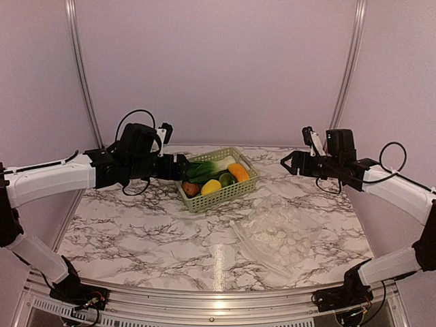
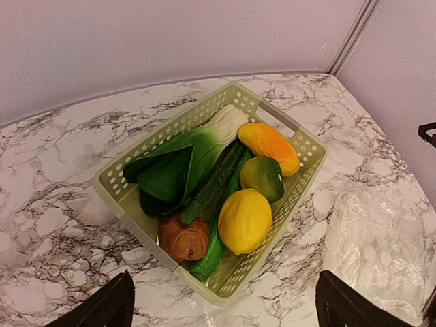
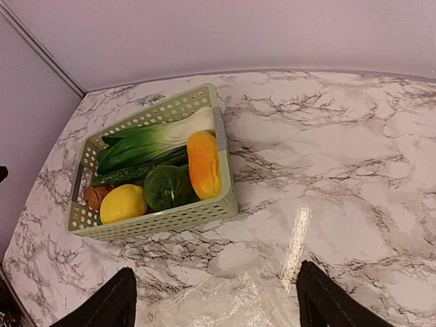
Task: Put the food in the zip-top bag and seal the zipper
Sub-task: Adjust the bin near the tangled cable pile.
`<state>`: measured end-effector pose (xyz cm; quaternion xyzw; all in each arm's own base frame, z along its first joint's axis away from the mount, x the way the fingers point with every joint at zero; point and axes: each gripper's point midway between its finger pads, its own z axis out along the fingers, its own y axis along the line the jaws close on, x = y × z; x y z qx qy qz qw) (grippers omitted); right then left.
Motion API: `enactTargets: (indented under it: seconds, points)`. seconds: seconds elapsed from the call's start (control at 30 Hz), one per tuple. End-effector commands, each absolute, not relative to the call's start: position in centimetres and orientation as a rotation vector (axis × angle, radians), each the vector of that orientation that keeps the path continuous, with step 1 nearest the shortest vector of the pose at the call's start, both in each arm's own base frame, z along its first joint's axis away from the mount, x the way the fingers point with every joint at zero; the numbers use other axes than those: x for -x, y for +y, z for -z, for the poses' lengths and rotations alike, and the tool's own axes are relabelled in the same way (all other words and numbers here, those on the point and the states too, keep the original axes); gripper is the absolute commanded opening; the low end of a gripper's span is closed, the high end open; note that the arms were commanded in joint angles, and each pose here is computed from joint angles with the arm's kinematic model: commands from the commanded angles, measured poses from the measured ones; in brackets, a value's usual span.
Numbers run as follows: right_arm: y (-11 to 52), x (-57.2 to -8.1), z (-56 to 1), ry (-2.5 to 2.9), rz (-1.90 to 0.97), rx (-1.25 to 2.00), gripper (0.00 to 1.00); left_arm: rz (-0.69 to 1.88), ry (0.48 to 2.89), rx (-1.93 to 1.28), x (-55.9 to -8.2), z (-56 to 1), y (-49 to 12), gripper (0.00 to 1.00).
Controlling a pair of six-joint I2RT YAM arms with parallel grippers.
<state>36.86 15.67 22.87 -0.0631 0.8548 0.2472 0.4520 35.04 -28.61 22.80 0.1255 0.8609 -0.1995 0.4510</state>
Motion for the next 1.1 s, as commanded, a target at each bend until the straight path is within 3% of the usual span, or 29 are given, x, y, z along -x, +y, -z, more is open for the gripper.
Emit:
enactTargets:
  seconds: [0.0, 0.2, 0.3, 1.07]
  points:
    - [17.0, -36.6, -23.0, 2.116, -0.68, 0.19, 0.75, 0.501, 2.098, -0.52, -33.8, -22.3, -32.6, 0.89]
    - [17.8, -36.3, -21.5, 2.161, -0.723, 0.225, 0.7, 0.459, 2.289, -0.779, -32.8, -18.0, -35.3, 0.61]
    - [18.6, -35.8, -21.2, 2.171, -0.77, 0.258, 0.69, 0.449, 2.325, -0.89, -32.4, -16.5, -36.0, 0.53]
    - [18.8, -34.0, -20.2, 2.235, -0.795, 0.312, 0.63, 0.312, 2.467, -0.967, -35.2, -9.1, -37.5, 0.27]
